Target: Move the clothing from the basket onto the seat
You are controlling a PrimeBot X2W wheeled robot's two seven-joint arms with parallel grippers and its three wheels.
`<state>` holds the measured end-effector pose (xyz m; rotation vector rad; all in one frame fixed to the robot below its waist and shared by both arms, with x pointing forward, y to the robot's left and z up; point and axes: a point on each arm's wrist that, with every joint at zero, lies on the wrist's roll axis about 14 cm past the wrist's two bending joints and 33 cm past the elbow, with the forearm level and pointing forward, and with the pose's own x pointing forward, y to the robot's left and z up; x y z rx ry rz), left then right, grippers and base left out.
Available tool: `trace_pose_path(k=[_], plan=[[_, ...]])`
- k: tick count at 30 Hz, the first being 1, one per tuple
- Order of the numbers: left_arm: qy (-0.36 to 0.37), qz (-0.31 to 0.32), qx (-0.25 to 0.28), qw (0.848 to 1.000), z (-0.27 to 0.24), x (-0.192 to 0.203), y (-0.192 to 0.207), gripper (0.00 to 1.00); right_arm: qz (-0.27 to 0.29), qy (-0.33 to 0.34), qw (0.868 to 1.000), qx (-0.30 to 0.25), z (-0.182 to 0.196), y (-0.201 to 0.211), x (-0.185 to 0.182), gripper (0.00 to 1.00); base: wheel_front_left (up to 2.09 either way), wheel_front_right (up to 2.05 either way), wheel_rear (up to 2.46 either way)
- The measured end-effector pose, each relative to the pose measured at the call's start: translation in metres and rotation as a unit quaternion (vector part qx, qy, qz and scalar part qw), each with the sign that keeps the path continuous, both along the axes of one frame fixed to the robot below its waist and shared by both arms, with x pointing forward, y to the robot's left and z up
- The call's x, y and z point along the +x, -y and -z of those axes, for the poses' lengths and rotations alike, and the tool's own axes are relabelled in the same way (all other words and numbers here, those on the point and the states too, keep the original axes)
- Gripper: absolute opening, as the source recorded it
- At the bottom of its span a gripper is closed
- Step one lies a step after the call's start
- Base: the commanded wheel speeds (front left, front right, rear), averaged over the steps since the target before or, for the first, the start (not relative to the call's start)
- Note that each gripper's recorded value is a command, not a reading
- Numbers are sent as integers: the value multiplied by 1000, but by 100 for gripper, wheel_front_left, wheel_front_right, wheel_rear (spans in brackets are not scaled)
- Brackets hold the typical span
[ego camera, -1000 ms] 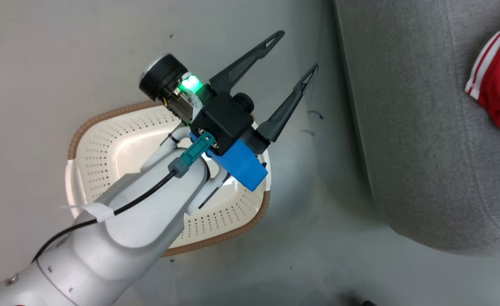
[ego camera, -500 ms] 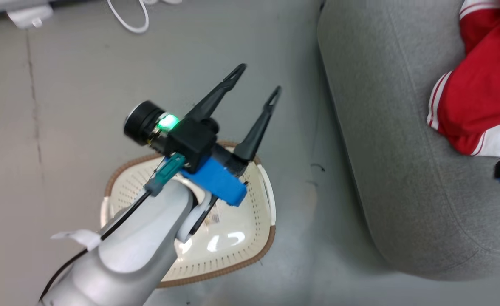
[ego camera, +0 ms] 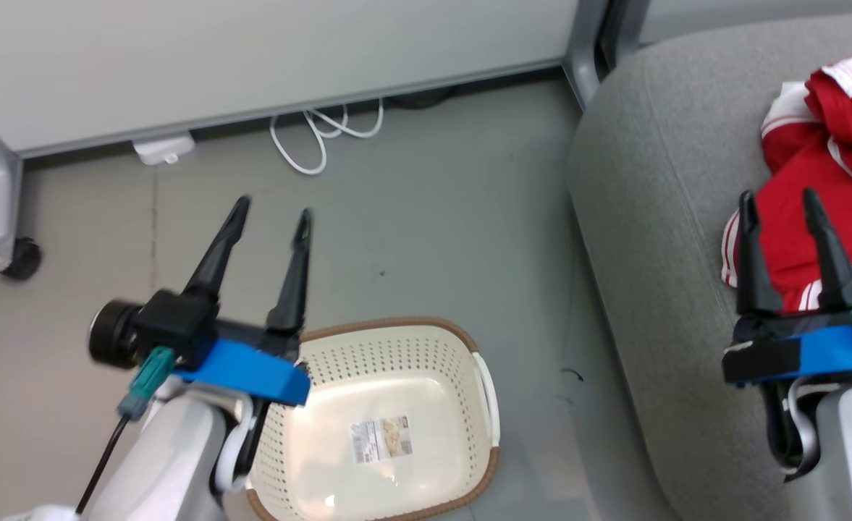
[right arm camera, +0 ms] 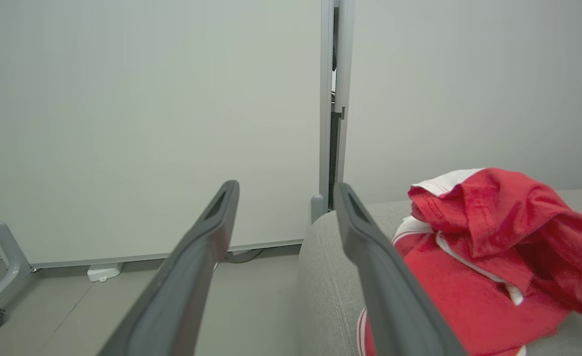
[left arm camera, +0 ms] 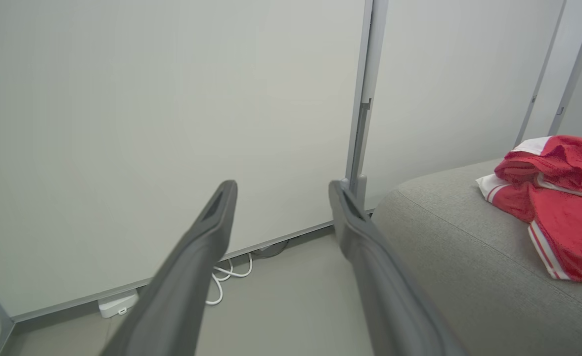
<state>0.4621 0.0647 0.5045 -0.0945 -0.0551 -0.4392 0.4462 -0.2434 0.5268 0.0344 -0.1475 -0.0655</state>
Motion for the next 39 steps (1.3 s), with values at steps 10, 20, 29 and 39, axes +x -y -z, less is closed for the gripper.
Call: trace_pose_path(k=[10,20,29,39], plan=[[3,-122,0,993,-6,-41,-78,100,-63,18,998,16,-12,-52,-17,100,0,0,0],[-3,-171,-11,985,-2,-83,-106,100,-89,21,996,20,-14,-76,-35,100,0,0,0],[-10,-176,-16,984,3,-104,-108,100,-88,12,996,22,-8,-76,-57,100,0,0,0],[-10,-169,-17,985,4,-107,-105,100,-69,11,997,25,-7,-65,-66,100,0,0,0]])
